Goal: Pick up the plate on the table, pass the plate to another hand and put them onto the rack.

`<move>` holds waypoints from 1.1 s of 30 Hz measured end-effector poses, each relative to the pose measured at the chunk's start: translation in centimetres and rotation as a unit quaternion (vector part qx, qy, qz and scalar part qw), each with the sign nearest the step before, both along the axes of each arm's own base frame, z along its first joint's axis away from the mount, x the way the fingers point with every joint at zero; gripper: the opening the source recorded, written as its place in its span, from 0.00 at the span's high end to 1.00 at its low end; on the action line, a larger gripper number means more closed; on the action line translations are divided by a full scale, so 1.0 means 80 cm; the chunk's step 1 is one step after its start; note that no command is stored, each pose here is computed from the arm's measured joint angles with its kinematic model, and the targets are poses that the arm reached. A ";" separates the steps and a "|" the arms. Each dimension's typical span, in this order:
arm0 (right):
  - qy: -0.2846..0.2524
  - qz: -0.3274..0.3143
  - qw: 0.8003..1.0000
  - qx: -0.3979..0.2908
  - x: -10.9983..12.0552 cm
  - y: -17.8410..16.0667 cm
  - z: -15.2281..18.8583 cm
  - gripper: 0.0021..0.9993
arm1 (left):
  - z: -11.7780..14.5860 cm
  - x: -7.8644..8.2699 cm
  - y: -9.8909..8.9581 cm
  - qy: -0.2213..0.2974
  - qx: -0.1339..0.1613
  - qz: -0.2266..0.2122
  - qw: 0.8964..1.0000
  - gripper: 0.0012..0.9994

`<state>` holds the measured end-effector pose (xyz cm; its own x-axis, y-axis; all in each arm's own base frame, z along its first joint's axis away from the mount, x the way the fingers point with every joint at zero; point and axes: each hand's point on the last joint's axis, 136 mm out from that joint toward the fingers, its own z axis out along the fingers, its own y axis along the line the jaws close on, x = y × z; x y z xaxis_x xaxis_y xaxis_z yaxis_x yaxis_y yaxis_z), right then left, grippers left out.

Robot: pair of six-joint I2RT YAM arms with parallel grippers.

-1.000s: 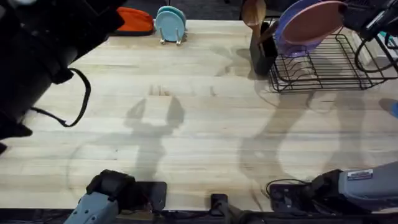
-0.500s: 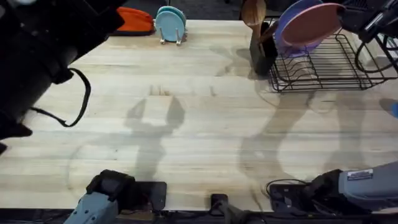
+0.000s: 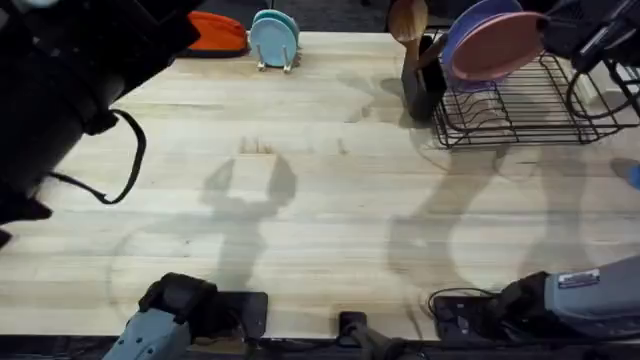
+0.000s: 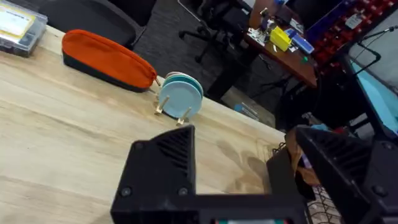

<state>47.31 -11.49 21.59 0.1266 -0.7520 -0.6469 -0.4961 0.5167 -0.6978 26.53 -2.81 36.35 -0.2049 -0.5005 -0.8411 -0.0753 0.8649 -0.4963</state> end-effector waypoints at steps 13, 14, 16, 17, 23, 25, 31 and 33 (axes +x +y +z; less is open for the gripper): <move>0.040 -0.021 0.999 0.006 0.012 -0.019 -0.054 0.97 | 0.000 0.000 0.000 0.000 0.000 0.000 1.000 0.01; 0.041 -0.022 0.999 0.006 0.013 -0.020 -0.055 0.97 | 0.000 0.000 0.000 0.000 0.000 0.000 1.000 0.01; 0.045 -0.024 0.999 0.010 0.012 -0.021 -0.056 0.81 | 0.000 0.000 0.000 0.000 0.000 0.000 1.000 0.01; 0.049 -0.024 0.998 0.012 0.012 -0.020 -0.058 0.67 | 0.000 0.000 0.000 0.000 0.000 0.000 1.000 0.01; 0.065 -0.029 0.997 0.032 0.013 -0.018 -0.068 0.01 | 0.000 0.000 0.000 0.000 0.000 0.000 1.000 0.01; 0.071 -0.036 0.996 0.047 0.012 -0.020 -0.068 0.01 | 0.000 0.000 0.000 0.000 0.000 0.000 1.000 0.01; 0.113 -0.085 0.986 0.089 0.004 -0.032 -0.070 0.01 | 0.000 0.000 0.001 0.000 0.000 0.002 1.000 0.01; 0.140 -0.118 0.979 0.090 -0.007 -0.038 -0.070 0.01 | 0.000 0.000 0.001 0.000 0.000 0.002 1.000 0.01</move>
<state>46.77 -14.54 15.99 -0.2379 -0.6102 -0.7556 -0.5070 0.7416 -0.4393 26.54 -2.74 36.36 -0.2028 -0.5006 -0.8416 -0.0783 0.8650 -0.4957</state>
